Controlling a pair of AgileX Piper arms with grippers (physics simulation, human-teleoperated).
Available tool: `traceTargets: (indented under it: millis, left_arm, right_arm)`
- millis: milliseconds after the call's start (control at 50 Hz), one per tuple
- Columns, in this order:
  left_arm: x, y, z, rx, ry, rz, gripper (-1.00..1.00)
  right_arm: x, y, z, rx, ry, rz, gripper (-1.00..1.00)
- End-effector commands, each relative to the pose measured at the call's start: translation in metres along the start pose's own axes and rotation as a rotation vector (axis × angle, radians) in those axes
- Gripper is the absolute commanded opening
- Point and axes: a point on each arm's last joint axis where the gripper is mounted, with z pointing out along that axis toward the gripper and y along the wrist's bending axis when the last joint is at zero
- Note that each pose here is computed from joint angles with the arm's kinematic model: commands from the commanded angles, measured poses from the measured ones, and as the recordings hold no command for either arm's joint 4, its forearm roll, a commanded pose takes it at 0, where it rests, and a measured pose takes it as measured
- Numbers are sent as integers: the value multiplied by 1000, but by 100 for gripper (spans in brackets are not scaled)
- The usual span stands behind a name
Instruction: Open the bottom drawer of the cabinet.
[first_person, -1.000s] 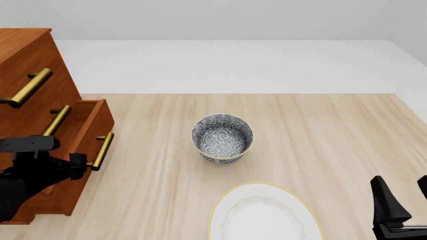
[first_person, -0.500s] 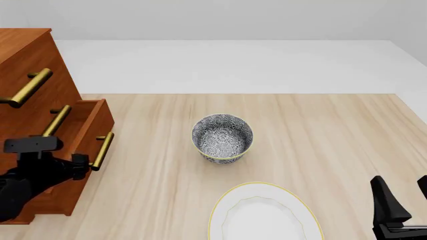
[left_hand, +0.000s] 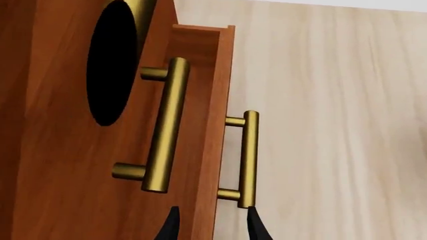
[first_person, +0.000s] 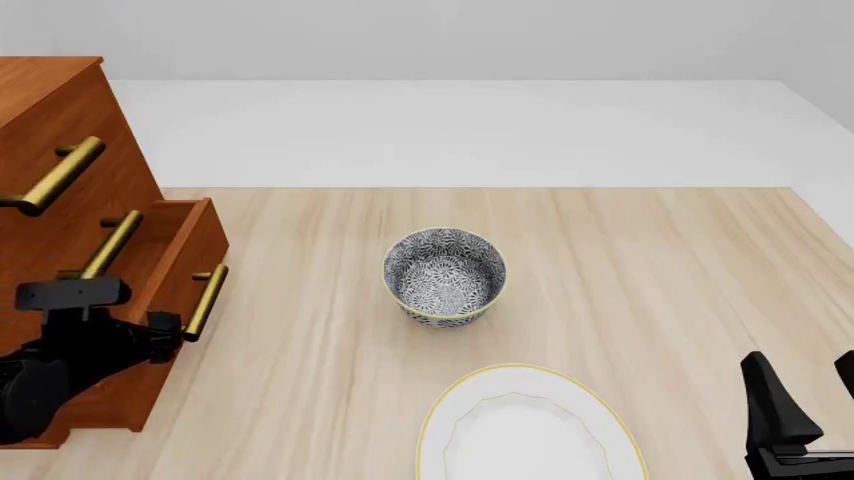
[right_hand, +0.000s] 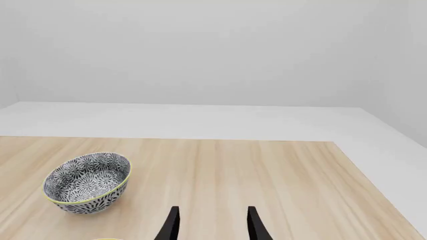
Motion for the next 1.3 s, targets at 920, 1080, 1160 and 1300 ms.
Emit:
traceTargets:
  millis: [920,1080,1160,1300]
  left_arm:
    - [3,-9,5,32,11,-15,100]
    - [2,-13,6,44,10,-9,100]
    - [2,-14,8,48,12,-9,100]
    - [2,-17,10,60,13,-9,100]
  right_arm:
    - [0,0,0,0,0,0,100]
    - [0,0,0,0,0,0,100]
    - [0,0,0,0,0,0,100]
    - [0,0,0,0,0,0,100]
